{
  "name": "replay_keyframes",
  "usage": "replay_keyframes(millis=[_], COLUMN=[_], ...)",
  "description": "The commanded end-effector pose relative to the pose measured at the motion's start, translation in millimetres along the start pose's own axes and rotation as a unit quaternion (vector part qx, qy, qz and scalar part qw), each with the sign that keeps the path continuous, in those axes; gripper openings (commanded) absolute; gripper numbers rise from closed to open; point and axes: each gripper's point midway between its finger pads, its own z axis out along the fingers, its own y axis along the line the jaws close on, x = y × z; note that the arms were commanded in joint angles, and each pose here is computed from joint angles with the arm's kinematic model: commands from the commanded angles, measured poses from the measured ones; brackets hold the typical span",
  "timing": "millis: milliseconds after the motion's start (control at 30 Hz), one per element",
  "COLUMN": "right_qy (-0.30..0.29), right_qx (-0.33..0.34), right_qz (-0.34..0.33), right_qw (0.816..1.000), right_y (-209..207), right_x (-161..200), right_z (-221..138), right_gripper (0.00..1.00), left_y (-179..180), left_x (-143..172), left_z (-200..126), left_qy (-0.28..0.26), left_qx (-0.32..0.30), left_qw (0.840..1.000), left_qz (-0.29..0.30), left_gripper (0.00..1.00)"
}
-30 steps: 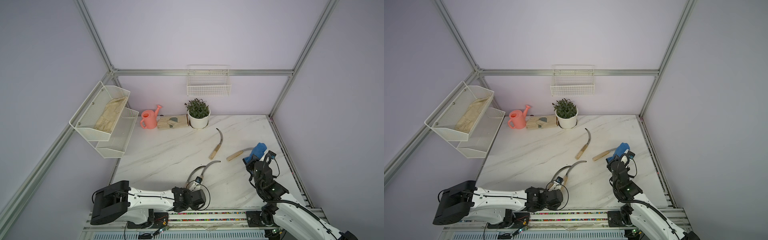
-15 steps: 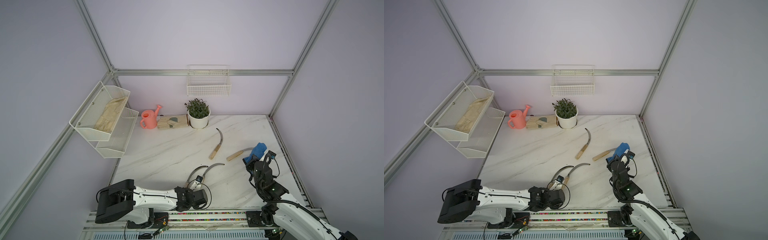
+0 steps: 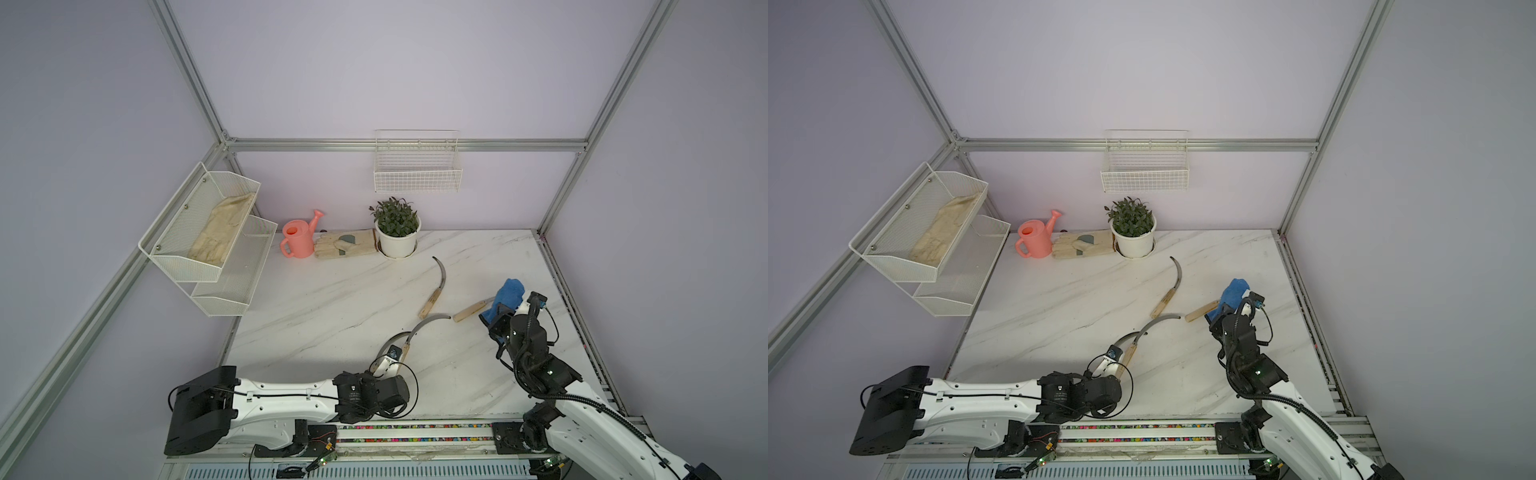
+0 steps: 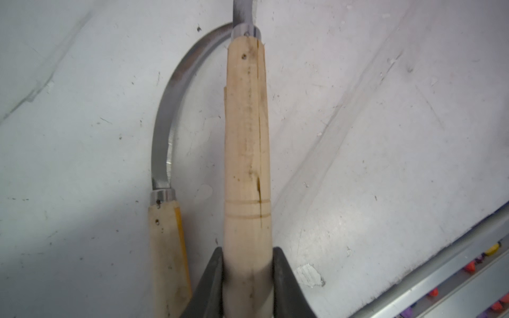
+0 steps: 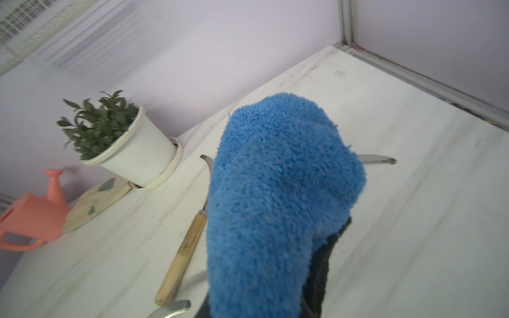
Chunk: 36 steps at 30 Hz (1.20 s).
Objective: Wipe small sickles with rags
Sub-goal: Pick up the small sickle from the center of the board, then wipe the small sickle.
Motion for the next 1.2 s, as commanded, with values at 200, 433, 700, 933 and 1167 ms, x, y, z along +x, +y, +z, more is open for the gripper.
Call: replay_keyframes(millis=[200,433,700,933,1167], right_qy=[0.087,0.125,0.154,0.176,0.18], right_qx=[-0.207,-0.205,-0.154,-0.1,-0.077], right_qz=[-0.017,-0.067,-0.07,-0.079,-0.082], right_qw=[0.974,0.968,0.973,0.976,0.977], right_y=[99,122,92,67,57], right_x=[9,43,86,116,124], right_z=[-54,-54,-34,-18,-13], right_gripper=[0.0,0.0,0.0,0.0,0.0], left_y=[-22,-52,-85,-101,-89], left_x=[-71,-108,-136,-144,-150], left_z=[-16,15,23,8,9], left_qy=[-0.111,-0.146,-0.192,-0.233,-0.272], left_qx=[0.023,0.081,0.153,0.194,0.17], left_qw=[0.989,0.972,0.945,0.921,0.913], left_qz=[0.097,0.167,0.217,0.246,0.251], left_gripper=[0.0,0.0,0.0,0.0,0.0])
